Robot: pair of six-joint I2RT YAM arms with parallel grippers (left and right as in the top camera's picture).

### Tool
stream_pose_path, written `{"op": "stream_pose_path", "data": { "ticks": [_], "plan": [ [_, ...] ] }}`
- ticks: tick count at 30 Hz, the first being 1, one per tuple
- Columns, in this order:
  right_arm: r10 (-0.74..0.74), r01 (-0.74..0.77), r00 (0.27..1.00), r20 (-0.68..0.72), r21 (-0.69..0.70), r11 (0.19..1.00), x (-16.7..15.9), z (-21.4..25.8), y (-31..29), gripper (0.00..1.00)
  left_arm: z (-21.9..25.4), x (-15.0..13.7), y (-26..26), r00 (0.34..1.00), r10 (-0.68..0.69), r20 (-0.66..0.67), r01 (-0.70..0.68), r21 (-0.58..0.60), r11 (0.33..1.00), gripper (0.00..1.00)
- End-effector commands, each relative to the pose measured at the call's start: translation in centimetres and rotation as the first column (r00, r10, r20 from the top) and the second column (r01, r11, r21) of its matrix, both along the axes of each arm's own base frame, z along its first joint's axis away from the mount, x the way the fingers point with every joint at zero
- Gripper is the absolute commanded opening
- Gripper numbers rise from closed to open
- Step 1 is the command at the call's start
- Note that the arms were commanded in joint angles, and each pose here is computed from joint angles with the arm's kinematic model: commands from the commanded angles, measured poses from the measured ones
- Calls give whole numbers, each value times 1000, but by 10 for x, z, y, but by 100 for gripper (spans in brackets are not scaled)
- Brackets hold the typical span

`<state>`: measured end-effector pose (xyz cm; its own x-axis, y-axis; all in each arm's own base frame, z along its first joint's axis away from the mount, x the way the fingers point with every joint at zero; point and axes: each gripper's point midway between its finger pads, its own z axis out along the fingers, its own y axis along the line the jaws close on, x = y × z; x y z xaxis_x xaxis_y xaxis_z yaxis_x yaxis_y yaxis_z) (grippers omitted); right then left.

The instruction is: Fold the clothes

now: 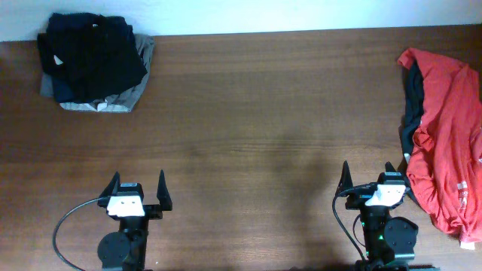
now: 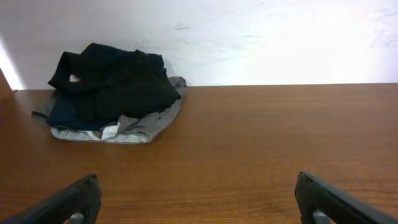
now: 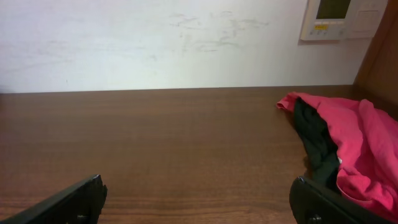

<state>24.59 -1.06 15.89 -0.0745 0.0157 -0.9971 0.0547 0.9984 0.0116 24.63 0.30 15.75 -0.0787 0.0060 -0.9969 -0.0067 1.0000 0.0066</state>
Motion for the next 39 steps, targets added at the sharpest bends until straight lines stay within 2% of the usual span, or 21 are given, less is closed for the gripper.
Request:
{"op": "stream_pose_path", "data": {
  "ticks": [1, 5, 8, 13, 16, 17, 20, 24, 27, 30, 33, 36, 39],
  "plan": [
    [34, -34, 999, 25, 19, 999, 0, 3, 7, 99, 0, 0, -1, 1000, -13, 3, 13, 21, 1000, 99],
    [252, -255, 967, 43, 194, 947, -3, 6, 47, 99, 0, 0, -1, 1000, -13, 3, 13, 21, 1000, 99],
    [358, -356, 933, 48, 280, 892, -9, 6, 66, 99, 0, 0, -1, 1000, -13, 3, 13, 21, 1000, 99],
    [391, -389, 918, 71, 359, 848, -11, 11, 73, 99, 0, 0, -1, 1000, -13, 3, 13, 21, 1000, 99],
    [416, -445, 896, 157, 340, 829, -14, 33, 78, 99, 0, 0, -1, 1000, -13, 3, 13, 21, 1000, 99],
    [443, -496, 866, 231, 295, 817, -18, 53, 83, 99, 0, 0, -1, 1000, -13, 3, 13, 21, 1000, 99],
    [429, -514, 841, 331, 238, 824, -24, 82, 80, 99, 0, 0, -1, 1000, -13, 3, 13, 21, 1000, 99],
    [348, -452, 860, 373, 240, 859, -26, 110, 66, 99, 0, 0, -1, 1000, -13, 3, 13, 21, 1000, 99],
    [252, -348, 908, 334, 270, 898, -22, 120, 49, 99, 0, 0, -1, 1000, -13, 3, 13, 21, 1000, 99],
    [165, -225, 959, 230, 266, 937, -16, 121, 33, 99, 0, 0, -1, 1000, -13, 3, 13, 21, 1000, 99],
    [-19, 1, 998, 57, 295, 956, -11, 110, 2, 99, 0, 0, -1, 1000, -13, 3, 13, 21, 1000, 99],
    [-208, 227, 973, -98, 266, 937, -14, 107, -31, 99, 0, 0, -1, 1000, -13, 3, 13, 21, 1000, 99],
    [-319, 355, 929, -188, 212, 910, -14, 114, -50, 99, 0, 0, -1, 1000, -13, 3, 13, 21, 1000, 99]
  ]
}}
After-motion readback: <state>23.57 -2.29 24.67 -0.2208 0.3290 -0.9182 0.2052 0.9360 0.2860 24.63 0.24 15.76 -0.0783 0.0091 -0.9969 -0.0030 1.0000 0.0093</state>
